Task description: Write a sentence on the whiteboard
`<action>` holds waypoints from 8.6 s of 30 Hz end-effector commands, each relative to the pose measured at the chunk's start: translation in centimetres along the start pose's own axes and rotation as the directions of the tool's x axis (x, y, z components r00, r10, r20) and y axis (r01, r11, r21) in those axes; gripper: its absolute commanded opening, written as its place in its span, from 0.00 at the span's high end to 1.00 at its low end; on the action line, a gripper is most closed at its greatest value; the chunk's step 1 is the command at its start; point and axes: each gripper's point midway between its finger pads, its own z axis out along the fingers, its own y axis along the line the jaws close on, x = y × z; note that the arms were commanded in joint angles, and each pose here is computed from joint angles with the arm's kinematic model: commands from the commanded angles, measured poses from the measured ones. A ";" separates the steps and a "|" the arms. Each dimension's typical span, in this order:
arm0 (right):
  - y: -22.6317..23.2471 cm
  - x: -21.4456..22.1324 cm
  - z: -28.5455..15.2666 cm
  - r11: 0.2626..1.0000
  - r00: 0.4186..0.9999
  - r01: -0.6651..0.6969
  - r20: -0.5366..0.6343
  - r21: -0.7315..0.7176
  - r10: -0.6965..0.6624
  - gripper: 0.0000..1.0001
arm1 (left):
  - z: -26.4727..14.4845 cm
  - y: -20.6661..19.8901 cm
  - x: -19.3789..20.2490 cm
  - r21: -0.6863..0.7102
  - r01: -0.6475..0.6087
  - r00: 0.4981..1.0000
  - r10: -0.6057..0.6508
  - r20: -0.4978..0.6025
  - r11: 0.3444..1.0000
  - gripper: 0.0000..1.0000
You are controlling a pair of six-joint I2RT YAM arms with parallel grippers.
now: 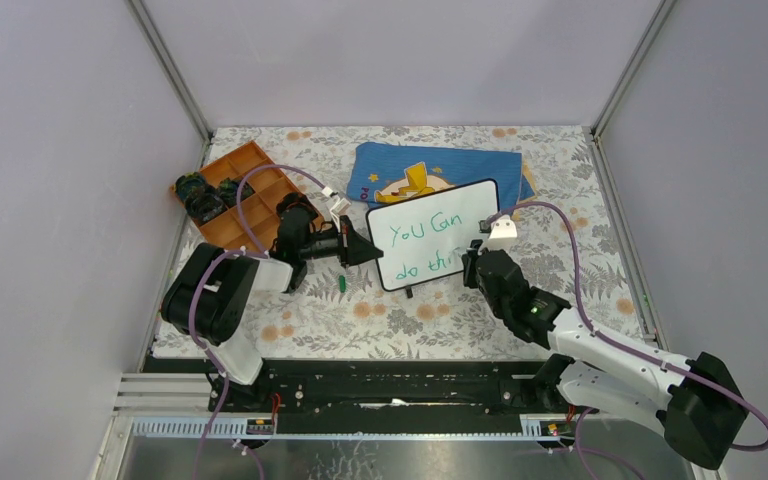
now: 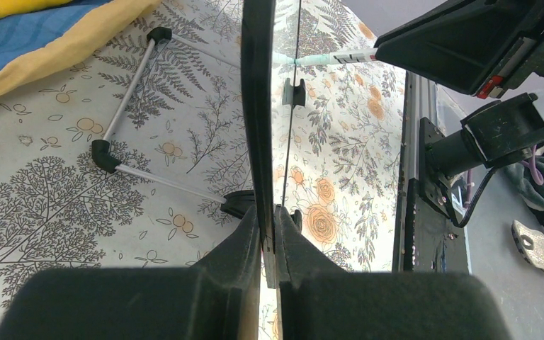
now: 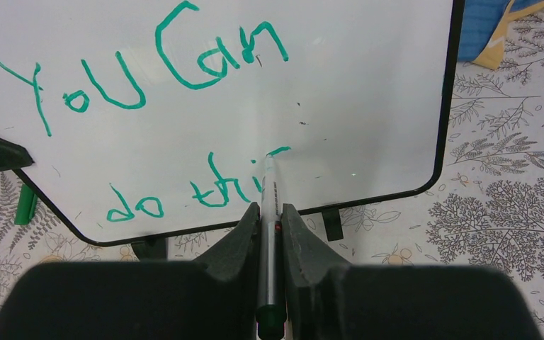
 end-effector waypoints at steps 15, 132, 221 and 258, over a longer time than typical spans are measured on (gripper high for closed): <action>-1.1 0.1 -0.5 0.999 1.000 -0.018 -0.003 0.040 0.018 1.00 | 0.0 0.3 4.0 -0.031 0.071 0.991 -0.074 -0.109 0.997 1.00; -1.5 2.4 -0.2 0.999 0.997 -0.001 -0.072 0.039 0.004 1.00 | -0.1 0.2 4.1 -0.035 0.058 0.991 -0.062 -0.116 0.998 1.00; -4.0 -1.2 -4.0 0.980 0.952 -0.195 0.233 -0.032 0.197 1.00 | 0.0 0.7 5.0 -0.085 0.024 0.983 -0.039 -0.179 0.996 1.00; -4.6 1.1 -2.3 0.983 0.972 -0.175 0.170 0.049 0.165 1.00 | 0.0 1.1 5.3 -0.111 0.011 0.980 -0.033 -0.198 0.994 1.00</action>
